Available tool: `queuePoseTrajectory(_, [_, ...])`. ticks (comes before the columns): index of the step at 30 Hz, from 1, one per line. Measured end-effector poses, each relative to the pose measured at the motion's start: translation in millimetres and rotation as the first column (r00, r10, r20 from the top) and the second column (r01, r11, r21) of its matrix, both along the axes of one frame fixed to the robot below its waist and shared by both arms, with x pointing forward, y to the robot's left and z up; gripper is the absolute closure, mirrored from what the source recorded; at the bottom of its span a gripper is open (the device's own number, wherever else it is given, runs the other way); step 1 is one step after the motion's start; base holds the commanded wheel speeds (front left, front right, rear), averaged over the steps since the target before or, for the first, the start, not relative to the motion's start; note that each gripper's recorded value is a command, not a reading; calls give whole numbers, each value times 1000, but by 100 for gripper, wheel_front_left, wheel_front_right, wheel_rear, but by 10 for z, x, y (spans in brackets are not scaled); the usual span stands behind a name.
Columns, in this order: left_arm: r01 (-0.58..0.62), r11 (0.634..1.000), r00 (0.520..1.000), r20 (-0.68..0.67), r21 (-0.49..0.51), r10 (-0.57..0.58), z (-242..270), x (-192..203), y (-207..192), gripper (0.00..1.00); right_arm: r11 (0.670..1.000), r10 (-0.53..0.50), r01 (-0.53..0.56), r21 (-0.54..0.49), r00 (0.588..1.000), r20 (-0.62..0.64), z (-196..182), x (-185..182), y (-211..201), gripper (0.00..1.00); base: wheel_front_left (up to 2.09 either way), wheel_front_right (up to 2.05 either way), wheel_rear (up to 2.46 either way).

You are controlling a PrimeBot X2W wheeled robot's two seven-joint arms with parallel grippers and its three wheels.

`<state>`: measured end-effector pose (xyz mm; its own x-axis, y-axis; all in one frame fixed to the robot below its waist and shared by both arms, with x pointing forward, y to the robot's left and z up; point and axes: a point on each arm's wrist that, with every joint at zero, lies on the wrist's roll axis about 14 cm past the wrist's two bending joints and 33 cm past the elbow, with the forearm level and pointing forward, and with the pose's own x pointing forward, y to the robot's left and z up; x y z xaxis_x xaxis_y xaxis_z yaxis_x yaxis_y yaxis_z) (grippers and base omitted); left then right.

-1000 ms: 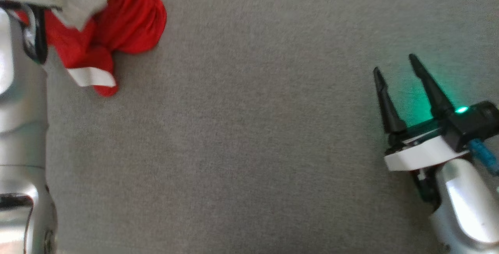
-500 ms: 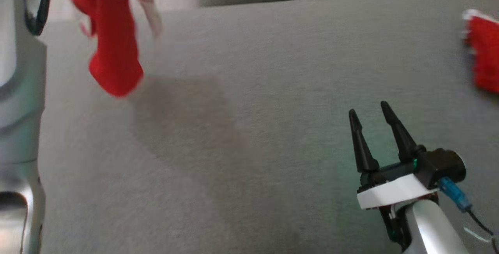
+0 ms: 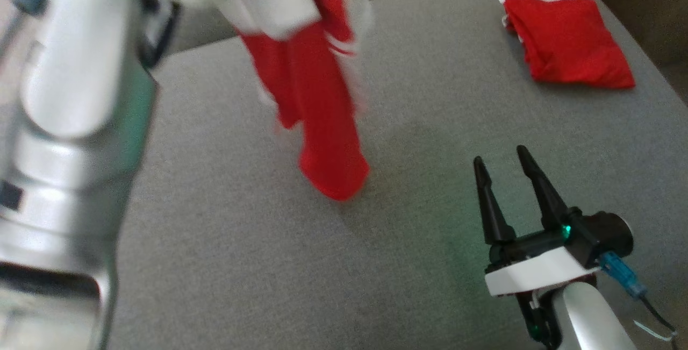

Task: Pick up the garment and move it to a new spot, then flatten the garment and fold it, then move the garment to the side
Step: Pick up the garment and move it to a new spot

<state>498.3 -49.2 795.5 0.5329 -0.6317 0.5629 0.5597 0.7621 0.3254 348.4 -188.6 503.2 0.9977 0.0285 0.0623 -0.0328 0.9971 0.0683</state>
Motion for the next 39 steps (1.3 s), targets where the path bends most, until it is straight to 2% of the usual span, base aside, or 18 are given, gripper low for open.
queuePoseTrajectory(4, [49, 997, 971, -235, 52, -35, -1046, 160, -124, 100, 1000, 6, -5, 21, 999, -38, -118, 62, 36, 0, 0, 0, 0])
queuePoseTrajectory(7, [57, 995, 881, -474, 82, -11, -2126, 141, -40, 100, 1000, 16, -14, 26, 998, -65, -206, 128, 63, 0, 0, 0, 0])
queuePoseTrajectory(8, [54, 994, 841, -541, 93, 5, -2454, 94, 10, 82, 999, 23, -21, 27, 997, -77, -246, 146, 86, 0, 0, 0, 0])
queuePoseTrajectory(9, [50, 993, 802, -596, 110, 26, -2750, 31, 67, 20, 999, 32, -30, 29, 996, -88, -285, 164, 114, 0, 0, 0, 0])
queuePoseTrajectory(10, [39, 991, 765, -642, 132, 55, -3010, -39, 141, 20, 999, 42, -39, 30, 994, -99, -324, 183, 143, 0, 0, 0, 0])
queuePoseTrajectory(11, [21, 988, 733, -674, 150, 87, -3212, -104, 218, 0, 998, 53, -50, 33, 993, -107, -351, 205, 176, 0, 0, 0, 0])
queuePoseTrajectory(14, [-56, 987, 667, -730, 153, 151, -3487, -258, 409, 0, 996, 79, -75, 42, 990, -115, -391, 258, 257, 0, 0, 0, 0])
queuePoseTrajectory(18, [-181, 979, 666, -721, 94, 192, -3361, -471, 629, 0, 995, 92, -87, 46, 989, -112, -395, 291, 297, 0, 0, 0, 0])
queuePoseTrajectory(20, [-260, 963, 640, -736, 65, 222, -3357, -651, 828, 0, 995, 93, -88, 50, 989, -111, -392, 263, 306, 0, 0, 0, 0])
queuePoseTrajectory(22, [-356, 934, 592, -765, 34, 254, -3389, -868, 1107, 0, 994, 100, -95, 47, 988, -118, -413, 193, 332, 0, 0, 0, 0])
queuePoseTrajectory(24, [-425, 905, 566, -772, 27, 289, -3382, -1099, 1354, 0, 994, 99, -94, 48, 987, -129, -446, 97, 337, 0, 0, 0, 0])
queuePoseTrajectory(26, [-487, 873, 566, -754, 21, 334, -3279, -1282, 1562, 0, 994, 100, -94, 52, 986, -135, -464, 6, 343, 0, 0, 0, 0])
queuePoseTrajectory(32, [-587, 810, 616, -647, 3, 449, -2859, -1652, 1882, 0, 986, 162, -158, 47, 982, -99, -357, -53, 535, 0, 0, 0, 0])
queuePoseTrajectory(36, [-630, 776, 591, -635, 22, 498, -2869, -1838, 2021, 0, 979, 200, -198, 40, 978, -57, -223, -32, 655, 0, 0, 0, 0])
queuePoseTrajectory(39, [-639, 768, 587, -619, 40, 521, -2871, -1917, 2053, 0, 975, 219, -217, 45, 974, -49, -202, -74, 717, 0, 0, 0, 0])
